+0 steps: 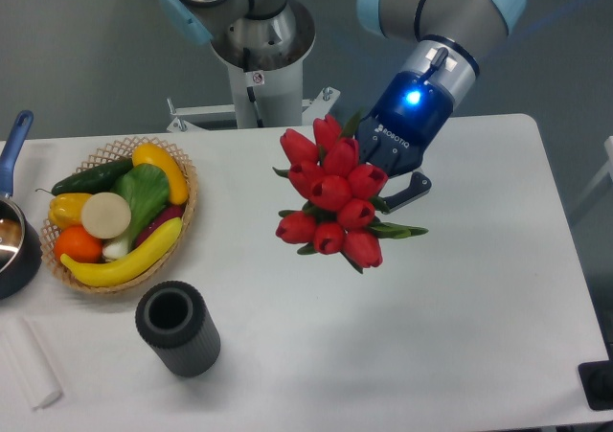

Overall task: Insert the flowers into the vase
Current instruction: 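Carry the tulips over the grey vase, stems pointing down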

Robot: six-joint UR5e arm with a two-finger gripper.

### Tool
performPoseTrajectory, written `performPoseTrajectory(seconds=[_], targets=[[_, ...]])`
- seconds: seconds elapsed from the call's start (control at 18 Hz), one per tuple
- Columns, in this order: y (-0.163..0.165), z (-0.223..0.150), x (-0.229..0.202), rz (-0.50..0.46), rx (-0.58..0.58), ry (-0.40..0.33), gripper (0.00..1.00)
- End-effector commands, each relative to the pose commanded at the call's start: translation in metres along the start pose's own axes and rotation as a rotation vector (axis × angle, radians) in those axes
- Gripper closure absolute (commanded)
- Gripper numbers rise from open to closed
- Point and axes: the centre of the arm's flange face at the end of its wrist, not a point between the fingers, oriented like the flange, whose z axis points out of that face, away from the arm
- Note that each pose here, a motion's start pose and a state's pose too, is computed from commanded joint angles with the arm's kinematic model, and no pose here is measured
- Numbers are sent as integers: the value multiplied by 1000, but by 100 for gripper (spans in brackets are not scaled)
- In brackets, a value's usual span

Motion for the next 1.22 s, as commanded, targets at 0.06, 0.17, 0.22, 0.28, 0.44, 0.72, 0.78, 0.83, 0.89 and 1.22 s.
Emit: performPoseTrajectory(seconds=[0.06,0.17,0.22,0.28,0.44,0.72,0.78,0.83,0.89,1.22], targets=[[-1,1,2,5,31,17,79],[-2,9,5,13,75,53,79],[-2,13,6,22,88,68,79],[-2,20,9,32,108,91,79],[-4,33,14,54,193,157,79],[0,69,27,78,221,233,78],[-1,76,31,86,235,251,78],[1,82,32,86,256,271,78],[2,87,35,83,272,286,78],[-5,114,57,98,291,352,78]])
